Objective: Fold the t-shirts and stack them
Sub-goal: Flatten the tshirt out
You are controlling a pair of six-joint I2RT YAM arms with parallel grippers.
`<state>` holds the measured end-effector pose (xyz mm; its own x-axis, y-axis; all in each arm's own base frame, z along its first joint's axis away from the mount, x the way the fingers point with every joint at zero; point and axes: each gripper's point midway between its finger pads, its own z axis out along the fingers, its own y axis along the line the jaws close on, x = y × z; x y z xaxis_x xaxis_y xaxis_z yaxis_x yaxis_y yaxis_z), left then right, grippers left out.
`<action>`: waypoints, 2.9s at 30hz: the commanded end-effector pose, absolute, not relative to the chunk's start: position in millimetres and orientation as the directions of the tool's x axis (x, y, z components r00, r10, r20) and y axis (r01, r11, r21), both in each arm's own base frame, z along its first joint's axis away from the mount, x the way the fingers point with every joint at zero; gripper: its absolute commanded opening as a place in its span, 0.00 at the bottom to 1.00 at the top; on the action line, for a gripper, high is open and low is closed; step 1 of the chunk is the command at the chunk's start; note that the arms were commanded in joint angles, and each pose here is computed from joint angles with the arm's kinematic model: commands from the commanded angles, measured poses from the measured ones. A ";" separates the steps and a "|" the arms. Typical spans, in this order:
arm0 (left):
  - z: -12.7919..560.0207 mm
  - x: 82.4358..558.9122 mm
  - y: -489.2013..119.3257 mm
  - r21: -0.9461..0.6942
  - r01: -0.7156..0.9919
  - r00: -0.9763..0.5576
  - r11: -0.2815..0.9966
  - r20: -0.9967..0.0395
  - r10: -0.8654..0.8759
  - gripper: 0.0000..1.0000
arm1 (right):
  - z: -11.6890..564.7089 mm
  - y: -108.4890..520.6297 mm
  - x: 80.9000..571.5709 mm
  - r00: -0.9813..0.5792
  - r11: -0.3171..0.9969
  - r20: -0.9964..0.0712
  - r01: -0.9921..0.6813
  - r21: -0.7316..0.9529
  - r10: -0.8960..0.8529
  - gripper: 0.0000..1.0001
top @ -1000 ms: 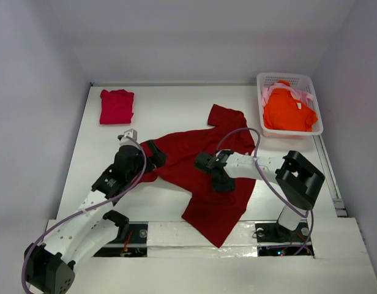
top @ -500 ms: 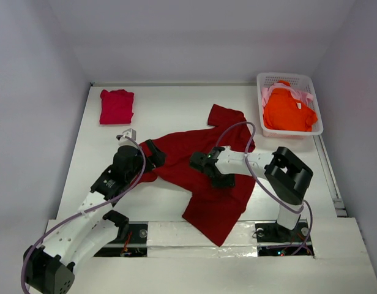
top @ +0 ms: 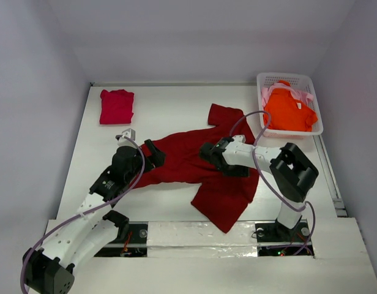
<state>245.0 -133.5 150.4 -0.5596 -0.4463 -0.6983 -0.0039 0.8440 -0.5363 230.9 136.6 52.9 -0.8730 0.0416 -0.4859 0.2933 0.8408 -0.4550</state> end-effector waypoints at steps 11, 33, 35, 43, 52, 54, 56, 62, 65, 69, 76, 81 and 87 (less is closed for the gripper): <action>173.2 252.3 -137.3 -0.542 0.037 -0.522 0.839 -0.727 -0.447 0.99 | 68.6 107.8 212.7 -0.852 0.835 -0.518 0.339 -0.432 0.077 0.65; 175.1 257.8 -136.3 -0.538 0.021 -0.512 0.843 -0.730 -0.453 0.99 | 109.7 208.2 271.2 -0.808 0.979 -0.578 0.190 -0.070 0.115 0.64; 175.7 260.5 -136.3 -0.544 0.021 -0.499 0.839 -0.733 -0.463 0.99 | 103.6 218.4 267.5 -0.828 0.988 -0.550 0.152 -0.030 0.111 0.64; 176.7 284.7 -137.5 -0.554 0.002 -0.431 0.832 -0.752 -0.499 0.99 | 127.1 249.5 258.5 -0.814 0.976 -0.556 0.060 0.208 0.168 0.65; 163.9 316.8 -138.1 -0.528 -0.061 -0.407 0.847 -0.762 -0.504 0.99 | 124.3 254.3 243.8 -0.826 0.968 -0.540 0.027 0.250 0.163 0.65; 160.5 321.8 -136.8 -0.531 -0.083 -0.395 0.843 -0.759 -0.517 0.99 | 120.1 257.2 239.7 -0.832 0.967 -0.532 0.018 0.256 0.156 0.65; 155.6 327.5 -129.2 -0.511 -0.118 -0.382 0.852 -0.768 -0.513 0.99 | 117.3 259.5 236.2 -0.837 0.966 -0.526 0.013 0.258 0.152 0.65; 143.7 349.9 -100.3 -0.475 -0.226 -0.368 0.850 -0.767 -0.526 0.99 | 112.6 258.9 233.0 -0.842 0.971 -0.522 0.009 0.241 0.138 0.65; 140.9 357.6 -79.6 -0.445 -0.294 -0.353 0.846 -0.772 -0.529 0.99 | 111.7 256.7 232.3 -0.843 0.973 -0.521 0.014 0.232 0.136 0.65; 141.3 360.7 -62.0 -0.449 -0.331 -0.326 0.830 -0.771 -0.547 0.99 | 115.0 257.4 230.6 -0.843 0.969 -0.519 0.013 0.247 0.143 0.65; 121.1 361.2 -44.8 -0.444 -0.375 -0.350 0.814 -0.745 -0.568 0.99 | 114.4 262.4 224.7 -0.848 0.967 -0.511 0.002 0.255 0.137 0.65; 107.3 359.8 -44.9 -0.436 -0.385 -0.365 0.814 -0.738 -0.568 0.99 | 113.7 260.2 224.3 -0.850 0.970 -0.510 0.007 0.243 0.134 0.65; 91.1 364.1 -48.0 -0.437 -0.389 -0.399 0.811 -0.714 -0.576 0.99 | 116.1 257.1 222.7 -0.848 0.969 -0.511 0.017 0.245 0.144 0.65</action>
<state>356.8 -46.4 88.5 -0.4176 -0.5647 -0.7119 -0.4084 0.8165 -0.4081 223.6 256.4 107.1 -0.8598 0.1244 -0.4952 0.0136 0.9751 0.2214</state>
